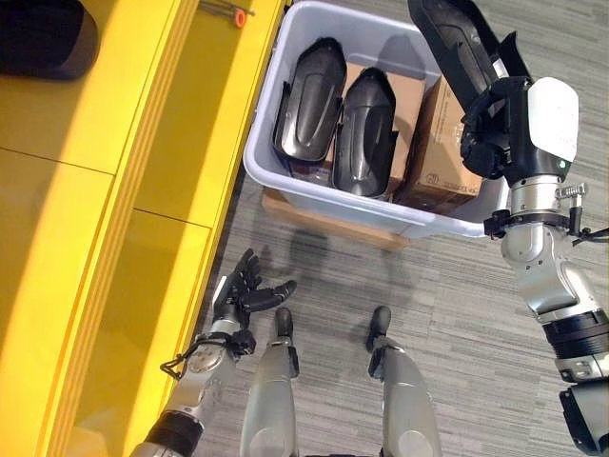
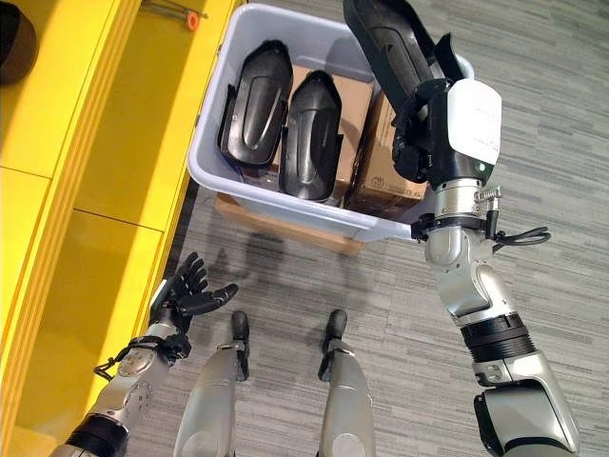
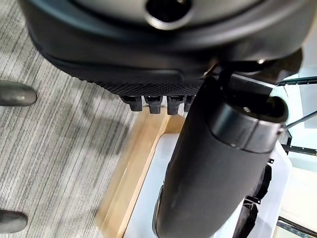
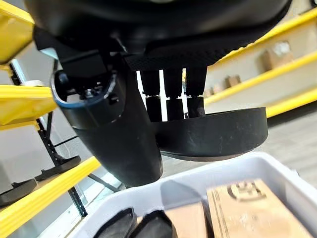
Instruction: Move parts from the plastic box to the shelf.
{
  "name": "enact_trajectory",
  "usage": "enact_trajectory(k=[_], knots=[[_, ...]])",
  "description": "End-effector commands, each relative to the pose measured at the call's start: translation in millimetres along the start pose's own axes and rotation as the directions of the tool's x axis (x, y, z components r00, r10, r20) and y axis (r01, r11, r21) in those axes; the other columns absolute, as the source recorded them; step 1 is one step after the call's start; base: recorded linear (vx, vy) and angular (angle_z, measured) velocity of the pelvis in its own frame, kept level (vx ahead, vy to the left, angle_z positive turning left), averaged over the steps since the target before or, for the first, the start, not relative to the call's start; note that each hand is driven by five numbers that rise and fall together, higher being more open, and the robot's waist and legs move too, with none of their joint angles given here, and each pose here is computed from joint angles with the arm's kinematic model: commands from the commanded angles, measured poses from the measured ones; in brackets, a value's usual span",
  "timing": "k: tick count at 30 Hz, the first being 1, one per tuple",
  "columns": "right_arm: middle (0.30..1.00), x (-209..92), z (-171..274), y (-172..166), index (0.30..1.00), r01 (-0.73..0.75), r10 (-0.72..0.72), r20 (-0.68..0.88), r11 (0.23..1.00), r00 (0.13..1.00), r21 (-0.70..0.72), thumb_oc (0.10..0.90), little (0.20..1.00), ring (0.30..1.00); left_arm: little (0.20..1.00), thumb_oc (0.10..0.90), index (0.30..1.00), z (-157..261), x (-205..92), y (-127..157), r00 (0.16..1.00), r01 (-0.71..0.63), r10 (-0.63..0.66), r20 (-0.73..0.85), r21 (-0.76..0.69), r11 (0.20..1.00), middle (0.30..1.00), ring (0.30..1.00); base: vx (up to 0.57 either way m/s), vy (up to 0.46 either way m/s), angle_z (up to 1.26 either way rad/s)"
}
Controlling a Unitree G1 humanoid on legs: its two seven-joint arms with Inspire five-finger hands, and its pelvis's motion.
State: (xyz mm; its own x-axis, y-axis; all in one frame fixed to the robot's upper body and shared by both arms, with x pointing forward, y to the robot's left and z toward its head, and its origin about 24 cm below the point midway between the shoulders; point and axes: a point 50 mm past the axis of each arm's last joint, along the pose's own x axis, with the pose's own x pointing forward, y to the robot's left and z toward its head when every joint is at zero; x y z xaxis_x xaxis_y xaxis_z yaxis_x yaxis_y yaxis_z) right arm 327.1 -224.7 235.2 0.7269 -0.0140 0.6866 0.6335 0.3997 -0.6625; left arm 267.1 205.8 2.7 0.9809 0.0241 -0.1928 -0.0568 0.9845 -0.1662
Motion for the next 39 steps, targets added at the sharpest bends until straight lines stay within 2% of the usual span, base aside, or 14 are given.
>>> enact_trajectory(k=[1, 9, 14, 18, 26, 32, 39], knots=[[0.300, 13.9, 19.8, -42.1, 0.300, 0.209, -0.208, 0.163, 0.978, 0.965, 0.009, 0.400, 0.300, 0.300, 1.000, 0.900, 1.000, 3.6, -6.8, -1.2, 0.998, 0.048, -0.050, 0.046, 0.046, 0.998, 1.000, 1.000, 0.03, -0.045, -0.06], [0.300, 3.6, 31.0, -17.0, 0.300, 0.063, -0.079, 0.189, 0.994, 0.979, 0.089, 0.400, 0.300, 0.300, 1.000, 0.900, 1.000, -7.4, -13.2, 3.2, 0.999, 0.033, -0.033, 0.005, 0.032, 0.999, 1.000, 1.000, 0.03, -0.056, -0.05], [0.300, 0.3, 46.3, -0.7, 0.300, -0.046, 0.010, 0.242, 0.989, 0.970, 0.140, 0.400, 0.300, 0.300, 1.000, 0.900, 1.000, -12.5, -20.8, 16.8, 0.999, -0.040, 0.040, -0.005, -0.001, 0.999, 1.000, 1.000, -0.04, -0.200, 0.06], [0.300, -4.5, 56.3, 8.4, 0.300, -0.109, 0.050, 0.279, 0.974, 0.959, 0.198, 0.400, 0.300, 0.300, 1.000, 0.900, 1.000, -28.6, -39.2, 32.0, 0.989, -0.142, 0.139, -0.047, -0.074, 0.987, 1.000, 1.000, -0.10, -0.291, 0.35], [0.300, -39.6, 24.9, 1.0, 0.300, -0.078, 0.048, 0.151, 0.976, 0.987, 0.202, 0.400, 0.300, 0.300, 1.000, 0.900, 1.000, -44.3, -40.4, 17.8, 0.986, -0.129, 0.122, -0.110, -0.061, 0.990, 1.000, 1.000, 0.01, -0.058, 1.62], [0.300, -46.7, 22.5, 2.7, 0.300, -0.082, 0.056, 0.129, 0.975, 0.990, 0.208, 0.400, 0.300, 0.300, 1.000, 0.900, 1.000, -42.8, -41.4, 21.6, 0.985, -0.141, 0.136, -0.104, -0.040, 0.989, 1.000, 1.000, 0.09, 0.132, 0.36], [0.300, -49.6, 23.6, 4.7, 0.300, -0.086, 0.061, 0.127, 0.975, 0.990, 0.203, 0.400, 0.300, 0.300, 1.000, 0.900, 1.000, -42.7, -44.7, 27.9, 0.982, -0.161, 0.158, -0.103, -0.020, 0.987, 1.000, 1.000, 0.09, 0.108, -0.46]])
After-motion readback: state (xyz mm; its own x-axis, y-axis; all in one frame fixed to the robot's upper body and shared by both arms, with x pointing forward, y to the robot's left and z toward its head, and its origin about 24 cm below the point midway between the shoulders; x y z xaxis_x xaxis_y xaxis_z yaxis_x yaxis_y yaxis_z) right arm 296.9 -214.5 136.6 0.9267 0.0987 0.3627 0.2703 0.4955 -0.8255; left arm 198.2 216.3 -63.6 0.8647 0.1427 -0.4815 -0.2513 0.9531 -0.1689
